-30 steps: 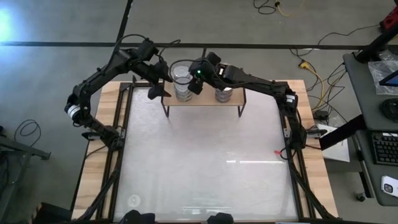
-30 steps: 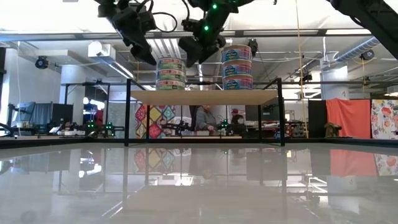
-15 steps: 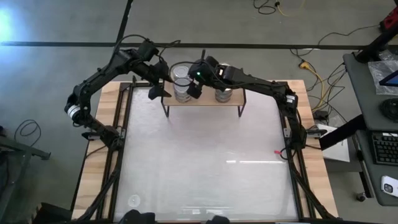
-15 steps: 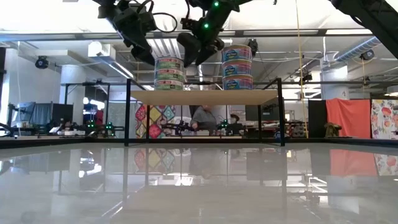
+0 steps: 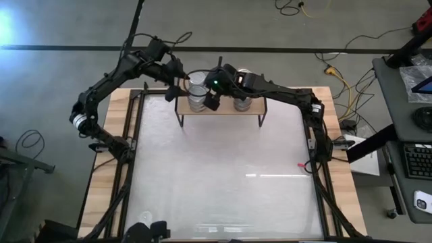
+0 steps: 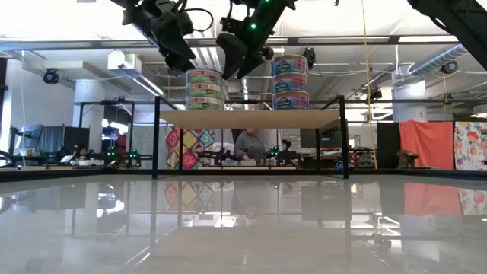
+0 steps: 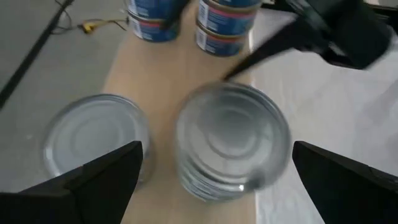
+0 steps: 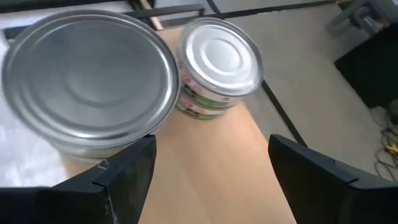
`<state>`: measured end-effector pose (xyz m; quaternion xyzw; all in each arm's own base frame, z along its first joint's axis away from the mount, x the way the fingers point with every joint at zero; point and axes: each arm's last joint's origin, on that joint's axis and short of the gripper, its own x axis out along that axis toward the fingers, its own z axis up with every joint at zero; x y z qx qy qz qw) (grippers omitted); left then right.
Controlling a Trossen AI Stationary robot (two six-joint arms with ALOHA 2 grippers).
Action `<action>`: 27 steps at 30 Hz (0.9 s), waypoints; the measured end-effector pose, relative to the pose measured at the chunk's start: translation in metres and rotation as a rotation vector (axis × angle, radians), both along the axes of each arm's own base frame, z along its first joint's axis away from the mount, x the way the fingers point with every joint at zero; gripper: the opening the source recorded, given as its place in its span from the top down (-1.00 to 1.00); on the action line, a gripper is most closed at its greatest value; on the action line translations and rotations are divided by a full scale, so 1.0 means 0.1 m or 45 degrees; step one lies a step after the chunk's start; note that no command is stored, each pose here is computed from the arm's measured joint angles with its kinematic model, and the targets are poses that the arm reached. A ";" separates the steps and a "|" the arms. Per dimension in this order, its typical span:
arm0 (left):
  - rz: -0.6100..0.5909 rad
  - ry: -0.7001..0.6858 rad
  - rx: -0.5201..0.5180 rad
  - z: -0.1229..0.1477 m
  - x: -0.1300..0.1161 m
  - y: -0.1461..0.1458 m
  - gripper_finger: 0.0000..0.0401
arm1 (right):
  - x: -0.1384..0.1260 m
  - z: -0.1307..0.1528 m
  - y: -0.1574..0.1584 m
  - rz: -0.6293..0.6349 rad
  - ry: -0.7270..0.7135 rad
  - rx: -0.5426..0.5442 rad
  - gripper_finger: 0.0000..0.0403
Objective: Stack canned seafood by type on shelf
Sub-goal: Stack the green tuna can on top of the green tuna can on the shelf, then adjust the green tuna cans on the shelf
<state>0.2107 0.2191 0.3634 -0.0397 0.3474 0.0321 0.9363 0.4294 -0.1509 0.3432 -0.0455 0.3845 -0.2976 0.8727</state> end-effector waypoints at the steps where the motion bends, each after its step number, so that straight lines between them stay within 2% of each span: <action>1: 0.007 -0.009 0.009 0.01 -0.01 0.01 -0.99 | 0.01 0.00 0.02 0.016 -0.005 0.011 -0.50; 5: 0.025 -0.020 0.029 0.02 -0.05 0.06 -0.99 | 0.02 0.00 0.05 0.036 0.003 0.006 -0.53; 8: -0.041 -0.020 0.115 0.03 -0.05 0.06 -0.99 | 0.01 0.01 0.05 0.037 0.003 0.007 -0.54; 10: -0.022 -0.057 0.151 0.05 -0.02 0.09 -0.99 | -0.02 0.03 0.05 0.035 0.011 0.008 -0.53; 12: 0.154 -0.075 0.175 0.08 0.02 0.18 -0.99 | -0.05 0.06 0.06 0.028 0.021 0.006 -0.51; 15: 0.476 0.001 0.321 0.09 0.02 0.32 -0.99 | -0.13 0.14 0.09 0.025 0.031 0.008 -0.47; 18: 0.638 0.100 0.431 0.06 0.03 0.41 -0.99 | -0.20 0.21 0.11 0.015 0.034 0.021 -0.44; 24: 0.633 0.171 0.397 -0.01 0.18 0.61 -0.99 | -0.29 0.31 0.14 0.003 0.021 0.028 -0.38; 27: 0.595 0.276 0.333 -0.05 0.27 0.72 -0.99 | -0.31 0.32 0.15 -0.005 0.021 0.038 -0.35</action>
